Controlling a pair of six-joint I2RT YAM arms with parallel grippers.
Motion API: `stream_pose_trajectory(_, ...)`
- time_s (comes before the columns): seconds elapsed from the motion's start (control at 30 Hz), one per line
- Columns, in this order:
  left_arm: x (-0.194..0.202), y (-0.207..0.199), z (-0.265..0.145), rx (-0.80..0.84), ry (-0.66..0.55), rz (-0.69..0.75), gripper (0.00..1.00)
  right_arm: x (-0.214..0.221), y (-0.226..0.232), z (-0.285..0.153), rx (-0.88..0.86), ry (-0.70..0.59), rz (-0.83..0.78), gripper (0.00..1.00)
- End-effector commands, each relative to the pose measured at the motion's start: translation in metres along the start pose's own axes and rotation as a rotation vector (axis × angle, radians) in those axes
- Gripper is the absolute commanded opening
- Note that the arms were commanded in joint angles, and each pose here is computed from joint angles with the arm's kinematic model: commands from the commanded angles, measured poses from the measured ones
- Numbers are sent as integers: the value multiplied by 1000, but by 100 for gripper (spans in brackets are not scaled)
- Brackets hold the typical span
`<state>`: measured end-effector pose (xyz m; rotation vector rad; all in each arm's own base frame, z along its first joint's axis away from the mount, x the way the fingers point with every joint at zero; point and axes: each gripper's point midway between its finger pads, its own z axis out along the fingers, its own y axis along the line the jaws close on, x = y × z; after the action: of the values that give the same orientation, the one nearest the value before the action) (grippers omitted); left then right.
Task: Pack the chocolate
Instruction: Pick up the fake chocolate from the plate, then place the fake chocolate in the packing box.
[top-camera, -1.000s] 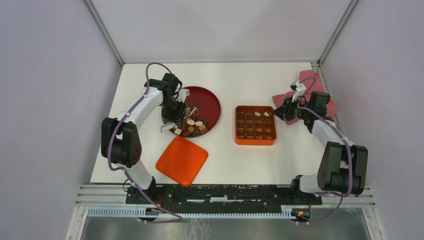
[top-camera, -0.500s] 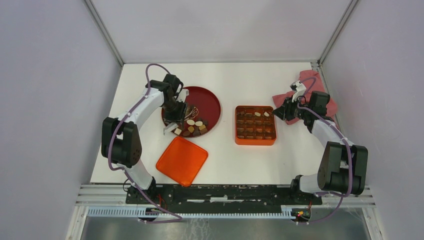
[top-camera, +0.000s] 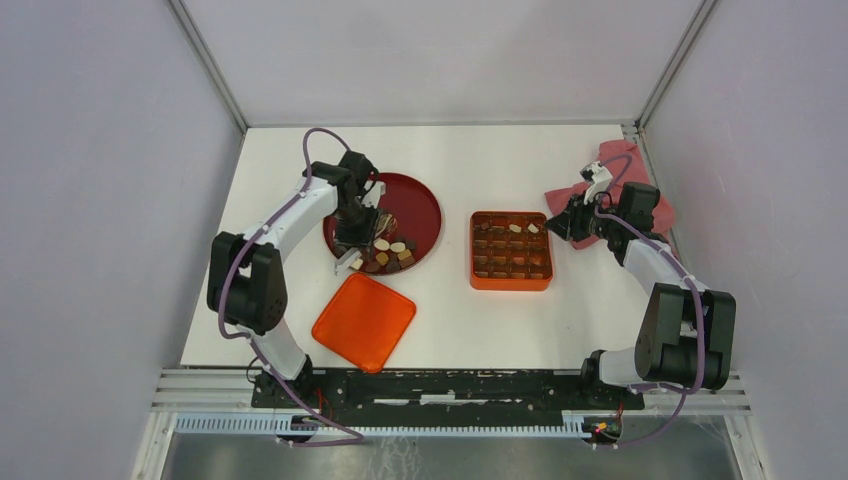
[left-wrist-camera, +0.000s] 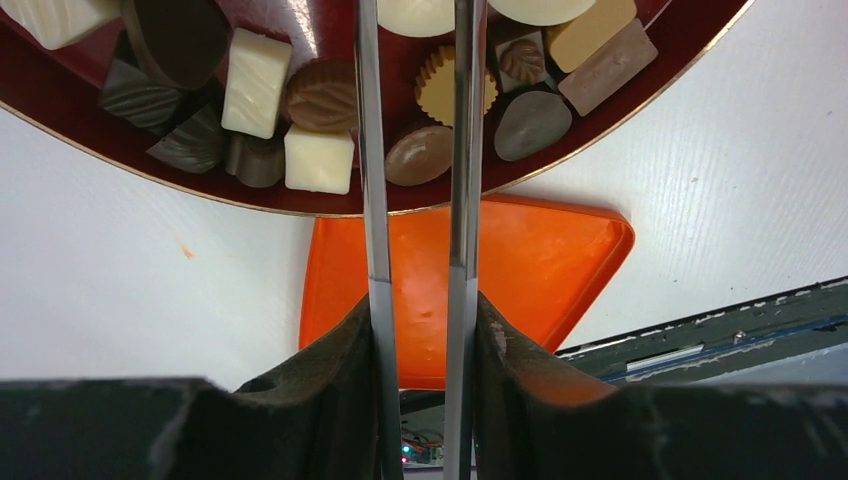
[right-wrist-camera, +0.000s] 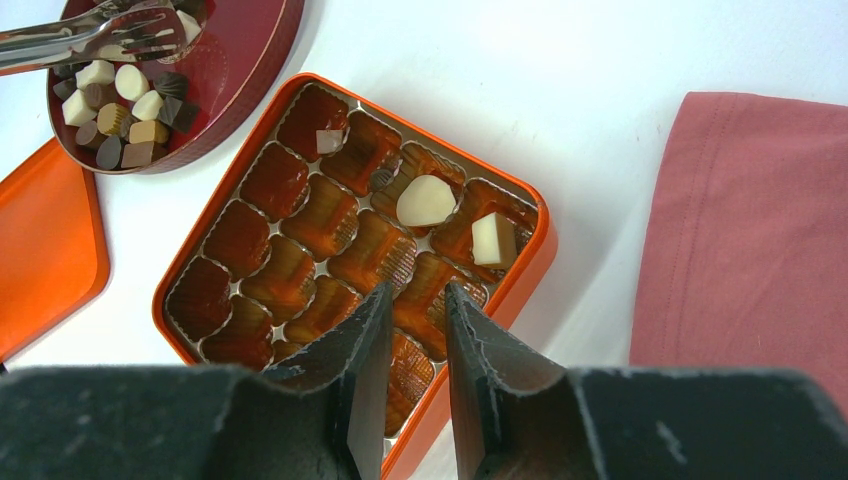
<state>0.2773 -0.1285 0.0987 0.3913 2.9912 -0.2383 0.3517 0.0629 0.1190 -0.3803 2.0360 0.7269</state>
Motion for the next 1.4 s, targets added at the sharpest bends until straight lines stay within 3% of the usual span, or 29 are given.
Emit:
stream_pose_trajectory(0.0,-15,6,-6,-59,-44,-50,3,-13,2,-1,-5,-33,-44,32)
stream_pose_trajectory(1.03,-25,-15,-47,57,-211,-35,2,-14,3,-2,-6,-39,-46,32)
stream_pose_trajectory(1.2,-27,-30,-57,146,-247,-33,2,-14,3,-2,-4,-39,-45,32)
stream_pose_trajectory(1.37,-27,-64,-75,338,-304,-2,2,-14,3,-3,-1,-39,-48,32)
